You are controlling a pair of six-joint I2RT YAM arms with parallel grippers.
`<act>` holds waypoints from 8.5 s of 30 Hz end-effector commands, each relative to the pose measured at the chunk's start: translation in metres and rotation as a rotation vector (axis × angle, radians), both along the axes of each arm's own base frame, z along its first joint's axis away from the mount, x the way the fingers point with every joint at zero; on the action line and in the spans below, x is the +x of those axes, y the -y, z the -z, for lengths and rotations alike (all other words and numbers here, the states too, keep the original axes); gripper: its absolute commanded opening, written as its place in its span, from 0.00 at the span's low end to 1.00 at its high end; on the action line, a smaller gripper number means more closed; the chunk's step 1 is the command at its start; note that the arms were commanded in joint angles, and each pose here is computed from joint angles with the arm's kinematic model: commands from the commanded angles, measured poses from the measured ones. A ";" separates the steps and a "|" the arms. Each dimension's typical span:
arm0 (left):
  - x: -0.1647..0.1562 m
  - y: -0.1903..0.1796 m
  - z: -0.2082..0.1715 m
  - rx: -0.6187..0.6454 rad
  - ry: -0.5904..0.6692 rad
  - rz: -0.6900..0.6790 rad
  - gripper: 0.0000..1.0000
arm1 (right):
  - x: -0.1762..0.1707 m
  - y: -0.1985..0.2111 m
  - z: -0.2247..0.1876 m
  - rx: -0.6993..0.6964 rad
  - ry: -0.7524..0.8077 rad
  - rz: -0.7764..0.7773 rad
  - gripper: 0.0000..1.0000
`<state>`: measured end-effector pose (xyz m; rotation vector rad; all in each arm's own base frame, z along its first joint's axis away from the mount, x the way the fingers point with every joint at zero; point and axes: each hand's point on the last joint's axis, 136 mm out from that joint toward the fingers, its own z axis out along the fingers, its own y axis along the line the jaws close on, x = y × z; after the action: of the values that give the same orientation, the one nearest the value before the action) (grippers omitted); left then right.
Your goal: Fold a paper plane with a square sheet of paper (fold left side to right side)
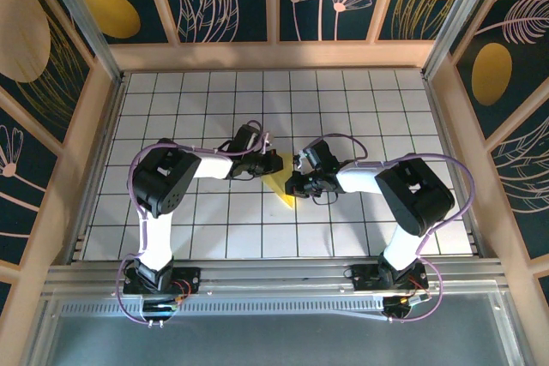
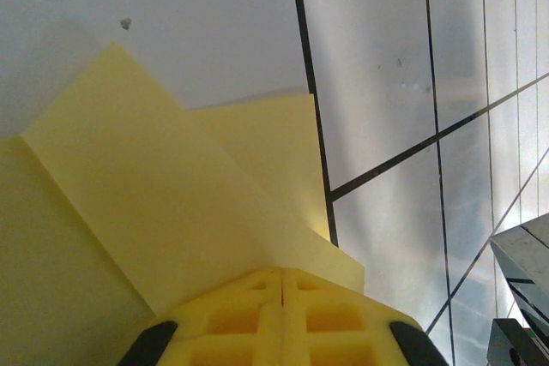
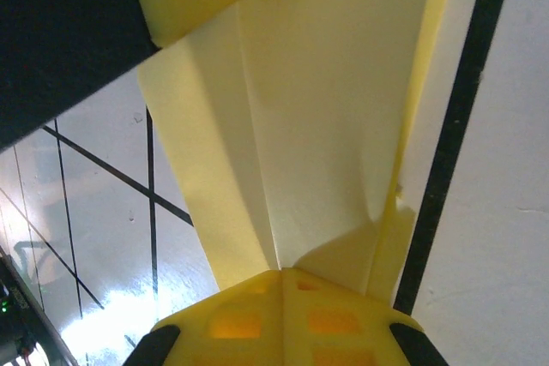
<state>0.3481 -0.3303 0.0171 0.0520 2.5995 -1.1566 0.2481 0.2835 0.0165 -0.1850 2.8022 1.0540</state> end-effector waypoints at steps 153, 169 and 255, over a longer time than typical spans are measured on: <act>-0.008 -0.008 -0.066 -0.027 0.096 -0.040 0.06 | -0.059 0.042 0.046 -0.042 -0.242 0.034 0.00; -0.070 0.026 -0.017 -0.083 -0.099 0.062 0.02 | -0.058 0.047 0.051 -0.072 -0.238 0.045 0.00; 0.011 -0.068 -0.116 0.036 0.291 -0.258 0.28 | 0.054 0.017 -0.033 0.065 0.164 0.009 0.50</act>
<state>0.3564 -0.2684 0.1251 -0.0748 2.3272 -0.9444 0.2867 0.2547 0.0387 -0.2001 2.6862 1.0403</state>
